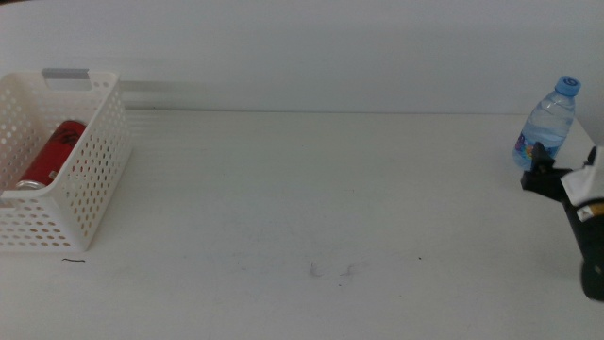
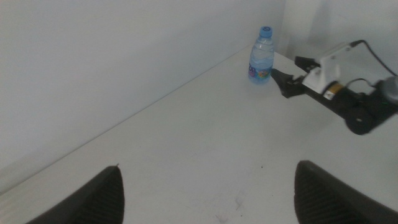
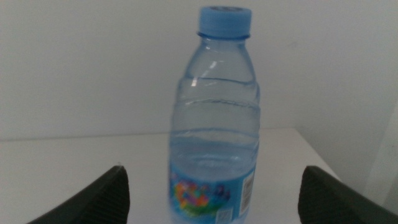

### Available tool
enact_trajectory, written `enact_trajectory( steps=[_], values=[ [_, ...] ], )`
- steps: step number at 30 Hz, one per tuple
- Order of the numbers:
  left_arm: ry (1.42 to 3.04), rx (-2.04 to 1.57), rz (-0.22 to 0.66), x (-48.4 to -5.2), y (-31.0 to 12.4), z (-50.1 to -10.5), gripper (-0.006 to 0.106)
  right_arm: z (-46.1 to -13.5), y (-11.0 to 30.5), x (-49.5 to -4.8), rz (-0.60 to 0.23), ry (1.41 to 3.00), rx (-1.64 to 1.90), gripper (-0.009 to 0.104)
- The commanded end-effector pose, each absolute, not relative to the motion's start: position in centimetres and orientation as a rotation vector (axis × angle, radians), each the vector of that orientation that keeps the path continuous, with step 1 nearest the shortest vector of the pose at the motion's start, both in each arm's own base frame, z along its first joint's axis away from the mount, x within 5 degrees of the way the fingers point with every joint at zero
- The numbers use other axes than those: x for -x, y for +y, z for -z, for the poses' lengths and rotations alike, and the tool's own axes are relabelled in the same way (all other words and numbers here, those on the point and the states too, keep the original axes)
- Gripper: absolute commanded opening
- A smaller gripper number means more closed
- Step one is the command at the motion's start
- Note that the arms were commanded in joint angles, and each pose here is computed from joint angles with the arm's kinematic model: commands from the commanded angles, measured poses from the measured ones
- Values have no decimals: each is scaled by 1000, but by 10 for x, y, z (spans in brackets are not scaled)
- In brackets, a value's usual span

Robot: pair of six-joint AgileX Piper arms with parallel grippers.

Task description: Use arms to grab the bottles and put them into the dustbin to the left of the table.

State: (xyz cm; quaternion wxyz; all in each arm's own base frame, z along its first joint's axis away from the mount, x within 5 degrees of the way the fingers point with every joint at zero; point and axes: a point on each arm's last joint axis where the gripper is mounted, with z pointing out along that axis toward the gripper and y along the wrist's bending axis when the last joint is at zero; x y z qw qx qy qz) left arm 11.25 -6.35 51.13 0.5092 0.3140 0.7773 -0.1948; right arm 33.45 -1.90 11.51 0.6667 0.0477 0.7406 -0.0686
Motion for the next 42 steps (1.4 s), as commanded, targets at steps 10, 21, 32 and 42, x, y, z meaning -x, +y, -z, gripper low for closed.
enact_trajectory(
  steps=[10, 21, 32, 42],
  values=[
    [1869, -756, 477, -114, -65, -511, 94, -83, -33, -394, 246, 1671, -217, 93],
    [1869, -756, 477, -114, -65, -511, 94, -87, -30, -424, 201, 1690, -196, 93],
    [1869, -756, 477, -114, -65, -511, 94, -96, 0, -437, 53, 1723, -180, 1],
    [1869, -756, 477, -114, -65, -511, 94, -146, 192, -409, -283, 1674, 267, -3]
  ],
)
